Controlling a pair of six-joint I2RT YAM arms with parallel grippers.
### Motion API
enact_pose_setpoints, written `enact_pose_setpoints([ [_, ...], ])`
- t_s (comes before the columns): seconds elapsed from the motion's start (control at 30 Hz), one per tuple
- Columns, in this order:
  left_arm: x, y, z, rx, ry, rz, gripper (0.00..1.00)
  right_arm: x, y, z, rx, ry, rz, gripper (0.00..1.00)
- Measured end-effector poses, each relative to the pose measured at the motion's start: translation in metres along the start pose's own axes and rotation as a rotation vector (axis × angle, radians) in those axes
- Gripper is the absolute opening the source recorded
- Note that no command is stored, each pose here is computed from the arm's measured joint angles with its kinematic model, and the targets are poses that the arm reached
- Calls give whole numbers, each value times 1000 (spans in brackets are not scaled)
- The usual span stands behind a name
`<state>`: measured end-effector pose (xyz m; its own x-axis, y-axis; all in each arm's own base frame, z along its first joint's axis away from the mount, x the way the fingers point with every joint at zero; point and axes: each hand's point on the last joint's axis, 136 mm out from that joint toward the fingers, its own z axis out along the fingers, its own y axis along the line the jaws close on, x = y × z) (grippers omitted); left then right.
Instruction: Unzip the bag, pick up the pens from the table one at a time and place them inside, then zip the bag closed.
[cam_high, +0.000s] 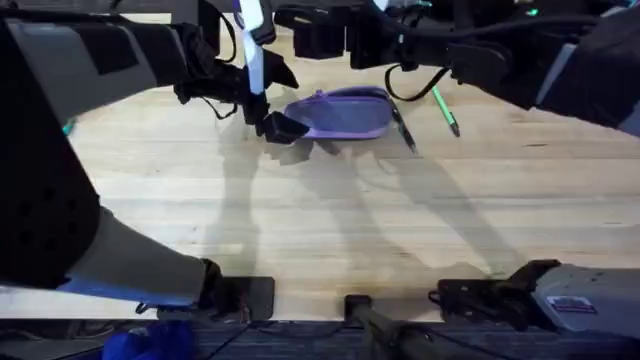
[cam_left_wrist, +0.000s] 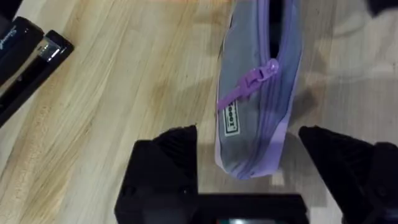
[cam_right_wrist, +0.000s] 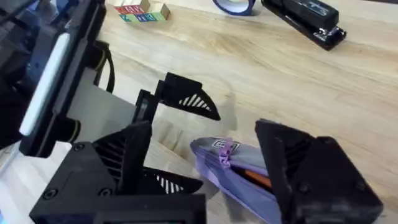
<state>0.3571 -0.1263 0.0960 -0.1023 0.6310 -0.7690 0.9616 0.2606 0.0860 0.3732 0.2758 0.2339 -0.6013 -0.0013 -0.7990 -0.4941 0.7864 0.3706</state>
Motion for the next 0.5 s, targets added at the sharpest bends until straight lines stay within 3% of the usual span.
enact_pose_setpoints([
  [0.27,0,0,0,1,0,-2,992,3,-1,0,4,13,-64,995],
  [0.5,0,-1,0,4,0,-47,992,27,-9,-2,28,112,-144,996],
])
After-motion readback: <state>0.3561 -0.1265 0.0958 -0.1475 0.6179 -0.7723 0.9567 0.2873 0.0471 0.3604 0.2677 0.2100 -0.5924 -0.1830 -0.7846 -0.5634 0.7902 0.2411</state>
